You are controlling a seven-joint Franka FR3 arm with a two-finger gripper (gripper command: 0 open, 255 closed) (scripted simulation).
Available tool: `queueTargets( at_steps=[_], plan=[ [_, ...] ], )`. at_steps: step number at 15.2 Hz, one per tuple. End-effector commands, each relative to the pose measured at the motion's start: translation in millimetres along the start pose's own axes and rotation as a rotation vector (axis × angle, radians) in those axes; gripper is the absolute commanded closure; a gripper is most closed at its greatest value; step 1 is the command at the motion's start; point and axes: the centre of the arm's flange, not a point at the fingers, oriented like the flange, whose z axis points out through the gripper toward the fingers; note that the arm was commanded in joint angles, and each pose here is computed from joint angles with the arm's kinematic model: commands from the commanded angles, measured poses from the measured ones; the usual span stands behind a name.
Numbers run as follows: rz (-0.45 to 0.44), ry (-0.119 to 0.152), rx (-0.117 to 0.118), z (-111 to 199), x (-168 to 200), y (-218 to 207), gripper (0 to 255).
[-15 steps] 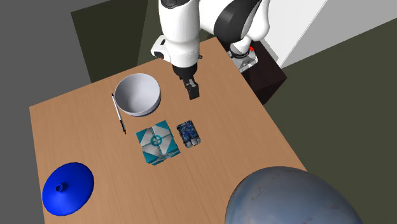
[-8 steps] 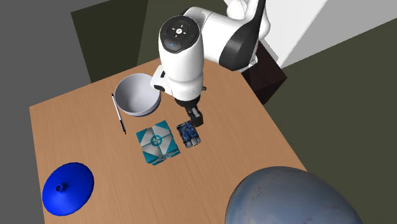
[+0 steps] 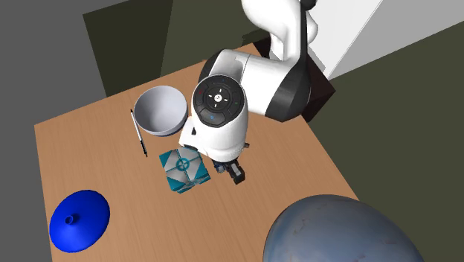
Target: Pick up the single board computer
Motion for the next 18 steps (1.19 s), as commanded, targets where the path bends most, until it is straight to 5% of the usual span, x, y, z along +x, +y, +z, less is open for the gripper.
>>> queueTargets(
  at_steps=[1, 8, 9, 18],
  plan=[
    [-0.001, 0.0, -0.001, 9, 2, -3, 0],
    [-0.001, 0.0, -0.001, 39, 2, -3, 0],
    [-0.001, 0.0, -0.001, 39, 2, -2, 255],
    [-0.001, 0.0, -0.001, 39, 2, -3, 255]
  ],
)
